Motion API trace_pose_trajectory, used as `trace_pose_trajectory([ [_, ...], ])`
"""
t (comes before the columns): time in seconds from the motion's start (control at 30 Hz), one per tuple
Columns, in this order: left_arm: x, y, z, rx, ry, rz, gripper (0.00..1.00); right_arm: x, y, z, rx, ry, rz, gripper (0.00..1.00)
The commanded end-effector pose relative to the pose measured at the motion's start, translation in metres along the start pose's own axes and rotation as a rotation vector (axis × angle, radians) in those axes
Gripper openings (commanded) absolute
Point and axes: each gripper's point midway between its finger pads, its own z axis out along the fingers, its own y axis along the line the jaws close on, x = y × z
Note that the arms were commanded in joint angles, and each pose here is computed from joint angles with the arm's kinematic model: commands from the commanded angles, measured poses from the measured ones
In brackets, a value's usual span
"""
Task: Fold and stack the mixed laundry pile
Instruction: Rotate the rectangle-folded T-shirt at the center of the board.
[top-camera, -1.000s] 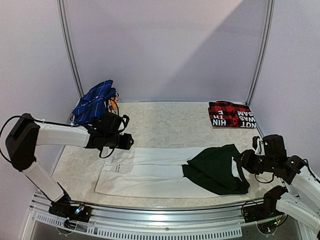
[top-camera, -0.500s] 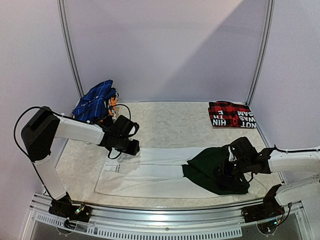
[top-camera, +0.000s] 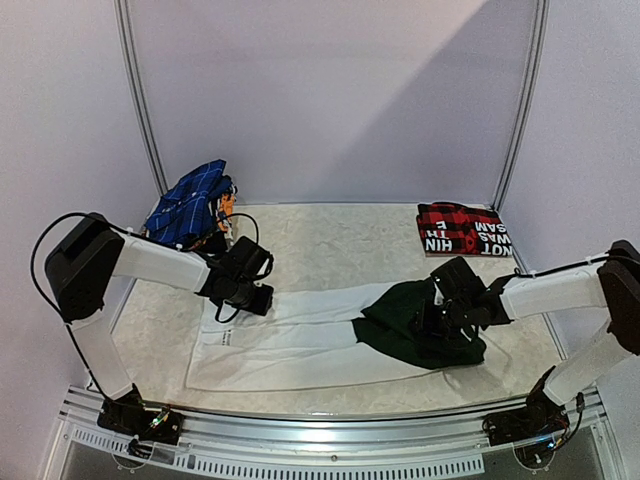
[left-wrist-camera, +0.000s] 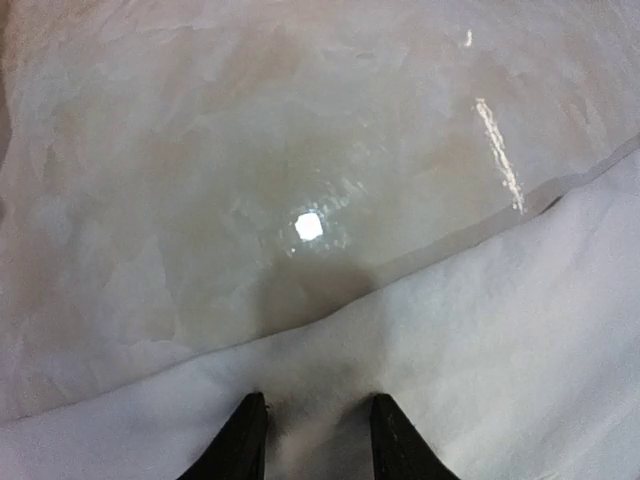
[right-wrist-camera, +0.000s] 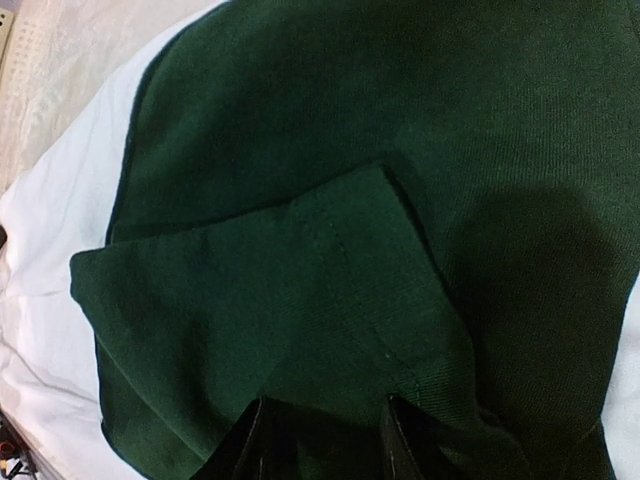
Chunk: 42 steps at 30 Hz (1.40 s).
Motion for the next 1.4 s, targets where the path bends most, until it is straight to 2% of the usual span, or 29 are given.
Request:
trace_pose_trajectory([
  [0.0,0.034,0.021,-0.002,-0.083,0.084,-0.005,0.37,0.013,-0.029,0.023,0.180,0.086,-0.058,0.39],
  [0.17,0.052,0.031,-0.011,-0.107,0.115,-0.024,0.37,0.001,-0.016,0.053,0.192,0.148,-0.115,0.39],
  [0.43,0.081,0.046,-0.029,-0.141,0.157,-0.066,0.37,-0.024,0.025,0.093,0.104,0.245,-0.184,0.38],
  [0.6,0.093,0.046,-0.038,-0.116,0.168,-0.123,0.37,-0.066,0.052,0.111,0.038,0.245,-0.205,0.38],
  [0.77,0.107,0.038,-0.044,-0.078,0.203,-0.147,0.37,-0.098,0.058,0.133,-0.003,0.282,-0.192,0.37],
  [1.1,0.117,-0.002,-0.036,0.069,0.222,-0.218,0.37,-0.150,0.066,0.162,-0.092,0.330,-0.149,0.37],
  [1.37,0.117,-0.064,-0.020,0.205,0.249,-0.220,0.35,-0.185,0.073,0.172,-0.171,0.322,-0.126,0.36],
])
